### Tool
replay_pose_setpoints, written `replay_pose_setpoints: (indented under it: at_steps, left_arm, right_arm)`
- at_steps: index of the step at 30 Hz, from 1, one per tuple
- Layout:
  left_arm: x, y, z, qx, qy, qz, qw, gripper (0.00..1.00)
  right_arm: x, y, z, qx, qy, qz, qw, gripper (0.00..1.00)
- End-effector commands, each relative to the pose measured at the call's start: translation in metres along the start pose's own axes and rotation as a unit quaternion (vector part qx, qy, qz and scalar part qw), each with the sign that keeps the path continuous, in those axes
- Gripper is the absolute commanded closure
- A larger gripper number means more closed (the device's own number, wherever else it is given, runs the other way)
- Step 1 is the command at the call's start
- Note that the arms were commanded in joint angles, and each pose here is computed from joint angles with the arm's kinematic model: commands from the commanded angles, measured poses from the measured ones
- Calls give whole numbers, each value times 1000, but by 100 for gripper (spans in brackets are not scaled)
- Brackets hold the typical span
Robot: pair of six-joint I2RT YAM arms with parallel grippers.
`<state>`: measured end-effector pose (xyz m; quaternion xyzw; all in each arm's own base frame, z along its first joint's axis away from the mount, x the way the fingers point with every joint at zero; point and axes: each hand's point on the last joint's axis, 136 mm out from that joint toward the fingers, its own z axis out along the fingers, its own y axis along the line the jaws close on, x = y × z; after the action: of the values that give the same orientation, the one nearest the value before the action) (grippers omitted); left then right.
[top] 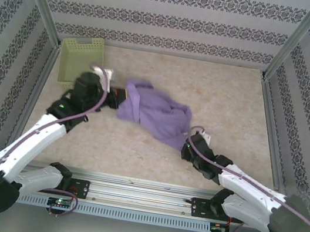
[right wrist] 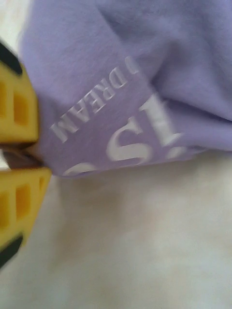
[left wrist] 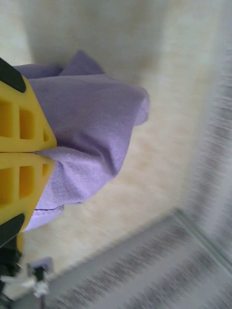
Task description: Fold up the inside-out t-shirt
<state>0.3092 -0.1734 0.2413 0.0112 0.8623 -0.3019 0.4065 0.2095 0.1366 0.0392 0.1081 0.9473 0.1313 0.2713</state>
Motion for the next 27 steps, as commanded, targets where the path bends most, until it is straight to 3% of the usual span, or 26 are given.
replay_pose_setpoints:
  at_steps: [1,5,10,14,18,21,24,27]
  left_arm:
    - [78,31,17,-14,88,-45,995,100]
    - [125,67,18,-61,116,-69,989,100]
    - [137,80,12,-77,104,-78,989,100]
    - [134,81,10,-80,93,-77,989,100]
    - [130,80,7,-82,89,-73,990,100]
    - [128,85,4,-101,87,-73,988,100]
    - [115,95,-3,-142,75,-71,984,100]
    - [90,99,-13,-173,53,-56,982,100]
  right_arm:
    - [8,-4,2,19,14,19,1000,57]
    - [-29,4,-13,51,-17,-26,998,35]
    - [-91,40,-19,33,-47,-39,998,22]
    - [-123,76,2,29,-21,-57,998,20]
    - [-122,111,36,15,28,-73,997,22]
    - [-111,117,60,37,64,-82,994,35]
    - [-114,117,70,56,70,-91,992,62]
    - [-138,127,57,44,43,-92,994,93]
